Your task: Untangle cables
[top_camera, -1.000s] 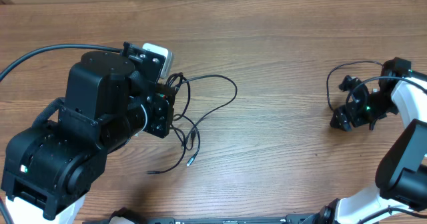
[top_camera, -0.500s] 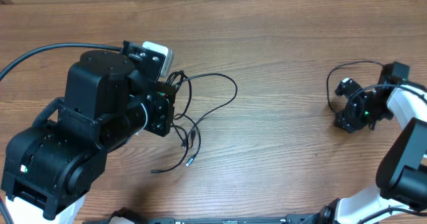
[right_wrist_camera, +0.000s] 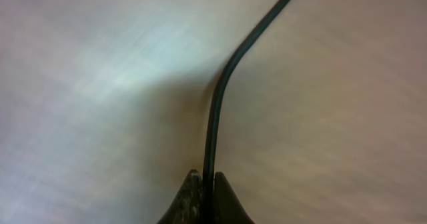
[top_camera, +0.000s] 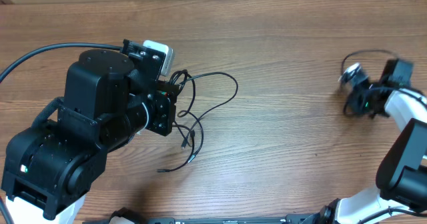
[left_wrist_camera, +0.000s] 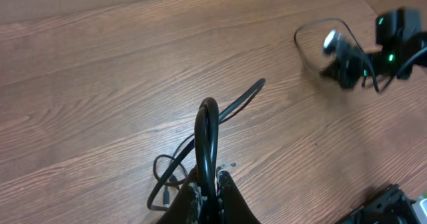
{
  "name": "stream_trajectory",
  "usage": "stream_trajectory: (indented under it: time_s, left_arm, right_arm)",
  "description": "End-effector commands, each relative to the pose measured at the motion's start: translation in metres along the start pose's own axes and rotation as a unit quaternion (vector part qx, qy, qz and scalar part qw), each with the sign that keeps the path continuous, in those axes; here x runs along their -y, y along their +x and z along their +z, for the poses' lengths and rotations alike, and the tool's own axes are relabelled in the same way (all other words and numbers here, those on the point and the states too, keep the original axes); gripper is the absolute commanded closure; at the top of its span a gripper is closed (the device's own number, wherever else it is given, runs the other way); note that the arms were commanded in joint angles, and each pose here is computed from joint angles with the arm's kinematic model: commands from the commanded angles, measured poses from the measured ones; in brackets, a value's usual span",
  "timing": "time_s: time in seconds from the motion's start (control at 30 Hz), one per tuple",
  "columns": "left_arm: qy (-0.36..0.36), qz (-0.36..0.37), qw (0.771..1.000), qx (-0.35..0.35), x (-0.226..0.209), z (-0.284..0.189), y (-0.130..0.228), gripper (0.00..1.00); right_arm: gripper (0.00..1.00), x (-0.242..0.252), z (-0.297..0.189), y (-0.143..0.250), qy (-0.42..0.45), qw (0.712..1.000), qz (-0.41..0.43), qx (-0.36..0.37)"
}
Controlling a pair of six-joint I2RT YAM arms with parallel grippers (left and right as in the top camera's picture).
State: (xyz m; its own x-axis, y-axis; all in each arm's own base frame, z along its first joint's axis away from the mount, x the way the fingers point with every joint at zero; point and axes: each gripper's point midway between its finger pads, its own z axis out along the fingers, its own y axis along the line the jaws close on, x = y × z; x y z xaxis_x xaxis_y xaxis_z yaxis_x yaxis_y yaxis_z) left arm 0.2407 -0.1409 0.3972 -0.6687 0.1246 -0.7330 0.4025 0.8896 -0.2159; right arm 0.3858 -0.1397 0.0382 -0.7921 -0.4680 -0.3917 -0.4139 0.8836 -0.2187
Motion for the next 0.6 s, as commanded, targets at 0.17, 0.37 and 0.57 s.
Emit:
stream_trajectory:
  time_s: [0.17, 0.37, 0.57]
  left_arm:
    - [0.043, -0.021, 0.999, -0.002, 0.014, -0.003, 0.0, 0.95]
    - [0.053, -0.039, 0.998, -0.002, 0.018, -0.004, -0.001, 0.95]
    - [0.092, -0.037, 0.995, 0.012, 0.032, -0.006, -0.009, 0.95]
  right_arm:
    - [0.96, 0.16, -0.109, -0.068, 0.188, 0.94, 0.219, 0.181]
    - [0.96, 0.22, -0.143, 0.004, 0.253, 0.901, 0.303, 0.178]
    - [0.96, 0.264, -0.184, 0.101, 0.319, 0.837, 0.408, 0.174]
